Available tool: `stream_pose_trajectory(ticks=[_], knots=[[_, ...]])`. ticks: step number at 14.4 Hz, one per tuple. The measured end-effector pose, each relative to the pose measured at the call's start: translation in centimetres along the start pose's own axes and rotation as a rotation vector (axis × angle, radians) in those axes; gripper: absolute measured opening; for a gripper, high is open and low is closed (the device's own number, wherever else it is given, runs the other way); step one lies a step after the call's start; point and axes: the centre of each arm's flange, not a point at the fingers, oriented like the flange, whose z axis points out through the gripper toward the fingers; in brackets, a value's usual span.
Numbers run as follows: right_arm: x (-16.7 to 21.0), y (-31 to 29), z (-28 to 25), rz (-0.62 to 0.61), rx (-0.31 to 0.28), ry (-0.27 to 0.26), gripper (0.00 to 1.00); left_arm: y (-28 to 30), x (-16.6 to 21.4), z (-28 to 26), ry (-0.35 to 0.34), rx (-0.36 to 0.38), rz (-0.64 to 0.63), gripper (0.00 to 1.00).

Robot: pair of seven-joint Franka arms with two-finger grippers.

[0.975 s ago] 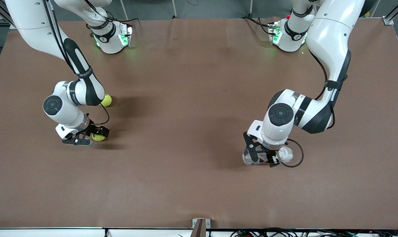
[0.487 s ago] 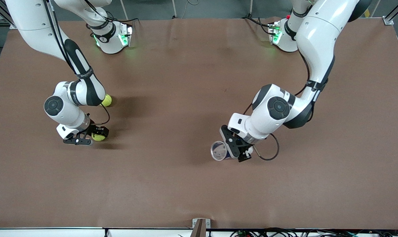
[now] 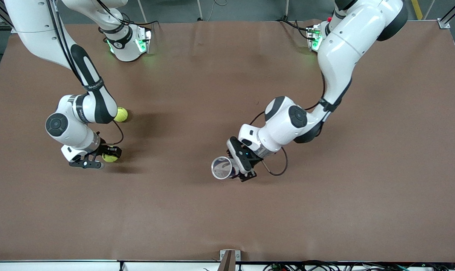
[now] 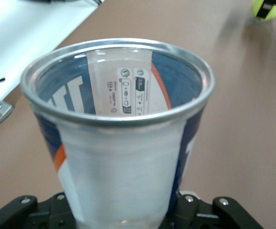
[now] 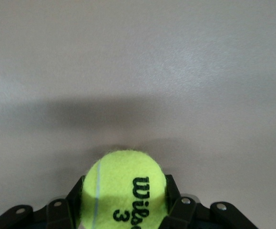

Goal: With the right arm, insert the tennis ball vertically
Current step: 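Lift the ball with the right gripper while the left gripper brings the tube, then move the held ball with the right gripper over the tube opening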

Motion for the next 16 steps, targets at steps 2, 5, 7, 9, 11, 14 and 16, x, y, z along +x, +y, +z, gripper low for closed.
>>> stream_pose_trajectory(ticks=[2,5,7,9,11,14,16], knots=[[0.9,-0.3,-1.2,0.049,0.0,-0.022,0.67,1.5,-0.5,1.7,0.081,0.037,-0.009,0.58],[1.8,-1.2,-3.6,0.14,-0.003,-0.072,0.67,4.3,-1.5,4.1,0.183,0.088,-0.025,0.58],[1.8,-2.3,-5.8,0.187,-0.003,-0.086,0.67,5.9,-2.0,5.3,0.209,0.083,-0.047,0.58],[1.0,-4.8,-8.4,0.246,-0.008,-0.108,0.67,7.1,-1.7,5.6,0.227,0.073,-0.079,0.58],[0.1,-8.6,-11.7,0.314,0.009,-0.138,0.67,8.6,-1.0,5.7,0.252,0.065,-0.135,0.58],[-0.5,-13.7,-16.9,0.438,0.069,-0.187,0.67,11.3,-0.8,6.4,0.306,0.064,-0.201,0.58],[-0.5,-16.1,-19.1,0.531,0.116,-0.202,0.67,12.3,-2.4,7.6,0.333,0.08,-0.22,0.59]])
